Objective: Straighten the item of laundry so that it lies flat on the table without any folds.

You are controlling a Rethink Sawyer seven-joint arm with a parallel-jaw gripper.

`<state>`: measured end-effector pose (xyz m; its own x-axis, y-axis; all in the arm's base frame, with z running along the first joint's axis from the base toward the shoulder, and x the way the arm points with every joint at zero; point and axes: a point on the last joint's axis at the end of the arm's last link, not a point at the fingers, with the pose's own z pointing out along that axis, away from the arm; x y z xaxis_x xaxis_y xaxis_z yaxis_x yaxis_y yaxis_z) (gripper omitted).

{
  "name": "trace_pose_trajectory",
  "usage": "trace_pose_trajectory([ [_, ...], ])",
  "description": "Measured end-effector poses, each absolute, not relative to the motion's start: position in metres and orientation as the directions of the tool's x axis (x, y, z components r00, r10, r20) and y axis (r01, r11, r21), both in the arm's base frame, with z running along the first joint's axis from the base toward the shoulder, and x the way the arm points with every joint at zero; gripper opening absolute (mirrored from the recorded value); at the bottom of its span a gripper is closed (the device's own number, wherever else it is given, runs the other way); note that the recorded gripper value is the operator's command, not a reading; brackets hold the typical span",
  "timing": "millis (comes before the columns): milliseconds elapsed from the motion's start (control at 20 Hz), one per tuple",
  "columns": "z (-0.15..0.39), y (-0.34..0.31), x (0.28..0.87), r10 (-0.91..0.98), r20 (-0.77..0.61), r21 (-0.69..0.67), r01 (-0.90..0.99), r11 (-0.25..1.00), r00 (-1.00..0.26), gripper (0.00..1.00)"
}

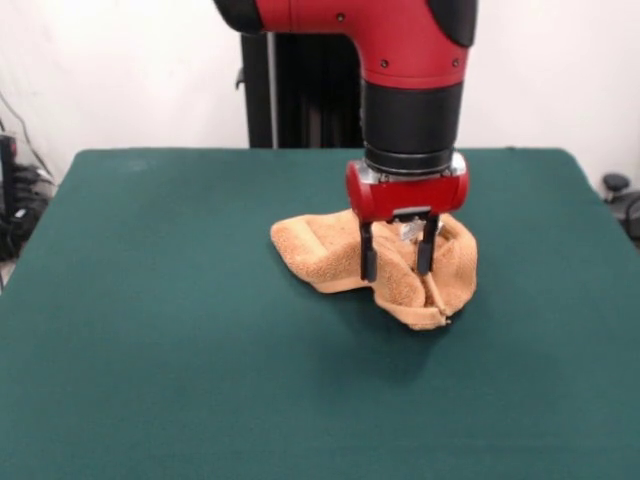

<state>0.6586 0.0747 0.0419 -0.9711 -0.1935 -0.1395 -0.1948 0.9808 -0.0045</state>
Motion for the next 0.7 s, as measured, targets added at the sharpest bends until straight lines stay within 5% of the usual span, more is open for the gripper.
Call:
trace_pose_trajectory([
  [700, 0.0420, 0.0728, 0.6672, -0.193, -0.152, -0.015, -0.193, 0.981, -0.969, 1.00],
])
